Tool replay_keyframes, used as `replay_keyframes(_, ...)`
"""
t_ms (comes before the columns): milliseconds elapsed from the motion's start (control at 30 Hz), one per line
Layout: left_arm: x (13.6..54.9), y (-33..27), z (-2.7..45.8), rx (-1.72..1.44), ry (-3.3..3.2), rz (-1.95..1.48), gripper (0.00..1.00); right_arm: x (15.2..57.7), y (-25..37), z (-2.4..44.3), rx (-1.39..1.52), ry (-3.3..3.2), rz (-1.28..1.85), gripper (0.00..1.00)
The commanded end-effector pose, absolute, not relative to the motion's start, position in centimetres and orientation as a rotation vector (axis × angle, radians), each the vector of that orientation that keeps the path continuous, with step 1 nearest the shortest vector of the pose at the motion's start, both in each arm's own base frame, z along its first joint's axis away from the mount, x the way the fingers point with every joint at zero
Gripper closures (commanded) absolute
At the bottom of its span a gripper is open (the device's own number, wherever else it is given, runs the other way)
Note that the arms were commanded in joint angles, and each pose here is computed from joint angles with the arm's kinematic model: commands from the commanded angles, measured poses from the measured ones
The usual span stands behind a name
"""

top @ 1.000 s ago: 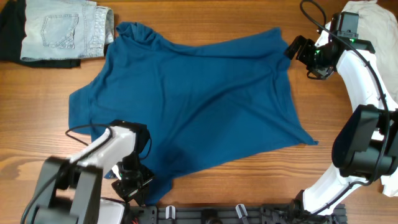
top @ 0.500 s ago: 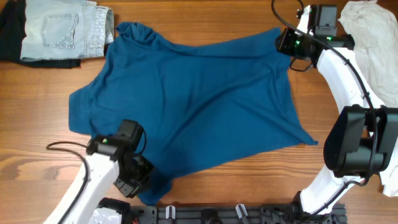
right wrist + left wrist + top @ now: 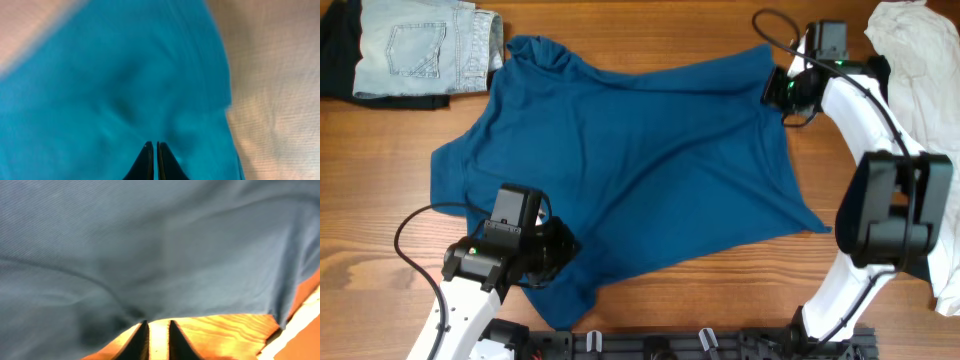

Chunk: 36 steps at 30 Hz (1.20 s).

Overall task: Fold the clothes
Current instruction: 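Grasp the shirt's upper right corner with the right gripper and pull right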

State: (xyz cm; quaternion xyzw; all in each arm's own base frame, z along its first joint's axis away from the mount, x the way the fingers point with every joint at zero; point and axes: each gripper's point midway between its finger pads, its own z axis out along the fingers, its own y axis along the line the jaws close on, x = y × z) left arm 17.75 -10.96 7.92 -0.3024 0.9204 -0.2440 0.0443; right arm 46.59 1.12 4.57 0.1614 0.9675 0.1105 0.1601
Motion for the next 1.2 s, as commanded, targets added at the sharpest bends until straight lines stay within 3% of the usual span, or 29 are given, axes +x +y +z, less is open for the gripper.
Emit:
replay_keyframes(0,18.6,-11.5,8.4,-0.850,2.778,-0.789,0.80,45.2,0.5,3.0,0.529,2.836,0.277,0.96)
replay_keyframes(100,19.4,-11.5,8.7,-0.828,2.745,-0.797,0.68,43.5,-0.1,2.5,0.554,2.906,0.213,0.96)
replay_keyframes(300,20.7,-11.6,9.3,-0.800,2.690,-0.811,0.53,41.9,-1.5,1.4,0.545,2.959,0.082,0.96)
replay_keyframes(1000,20.7,-11.6,9.2,-0.765,2.695,-0.800,0.48,39.7,-5.7,-3.6,0.739,3.037,0.016,0.96)
replay_keyframes(1167,20.7,-11.6,9.2,-0.743,2.697,-0.796,0.48,38.3,-9.1,-3.5,0.910,3.005,-0.176,0.96)
